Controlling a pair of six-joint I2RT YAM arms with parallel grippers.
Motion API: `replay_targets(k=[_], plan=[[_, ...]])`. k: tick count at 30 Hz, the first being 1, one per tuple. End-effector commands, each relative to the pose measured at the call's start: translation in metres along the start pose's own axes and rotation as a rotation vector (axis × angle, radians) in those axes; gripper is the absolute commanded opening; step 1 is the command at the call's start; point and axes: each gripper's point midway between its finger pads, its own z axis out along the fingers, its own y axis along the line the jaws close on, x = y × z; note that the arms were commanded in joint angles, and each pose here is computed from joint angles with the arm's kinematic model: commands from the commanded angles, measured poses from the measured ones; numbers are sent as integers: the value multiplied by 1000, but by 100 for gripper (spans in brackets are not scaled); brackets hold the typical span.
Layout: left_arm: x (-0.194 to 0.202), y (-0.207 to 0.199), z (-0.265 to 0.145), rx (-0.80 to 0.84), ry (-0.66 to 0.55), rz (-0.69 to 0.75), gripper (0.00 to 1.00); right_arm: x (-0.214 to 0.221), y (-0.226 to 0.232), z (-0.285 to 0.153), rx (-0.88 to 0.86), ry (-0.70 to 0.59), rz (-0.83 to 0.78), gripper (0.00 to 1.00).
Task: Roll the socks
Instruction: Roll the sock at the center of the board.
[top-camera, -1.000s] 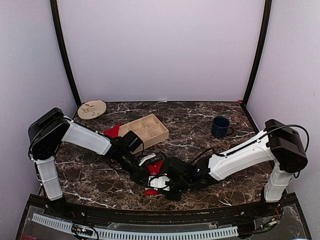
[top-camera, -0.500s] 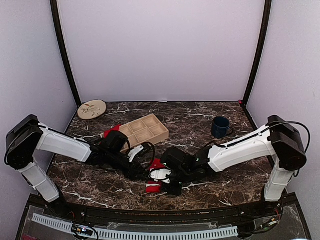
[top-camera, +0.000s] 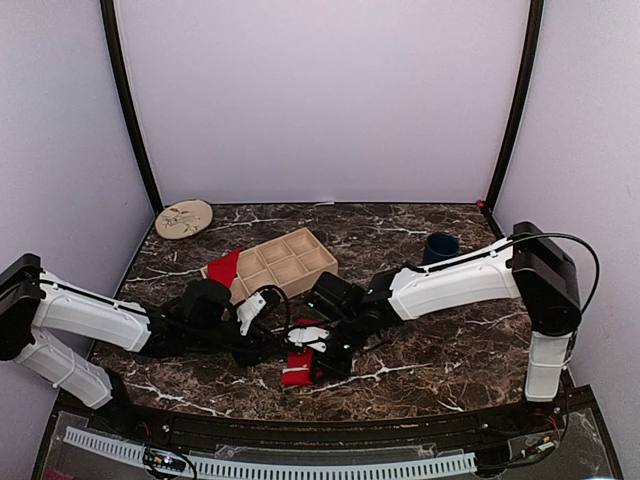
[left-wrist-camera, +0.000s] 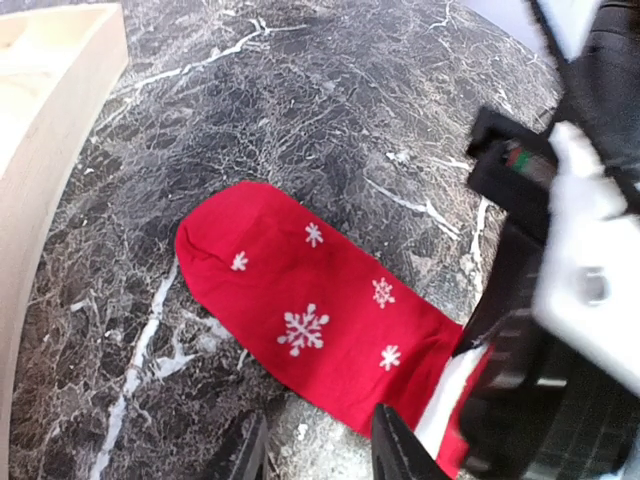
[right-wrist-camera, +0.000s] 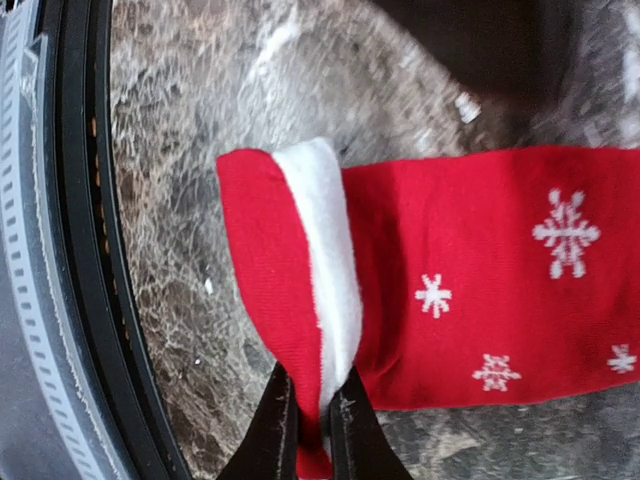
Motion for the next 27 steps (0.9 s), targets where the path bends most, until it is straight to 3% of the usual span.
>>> replay_targets(k=[1,15,27], plan=[[-12,-4,-11,-39,-97,67,37,13,16,5,-128,78,60,0],[-13,-48,-27,74,-148,246,34,9,19,10,-319,72,210,0],[-28,-48,-43,-1,-227,314,36,7,8,10,-385,88,293,0]])
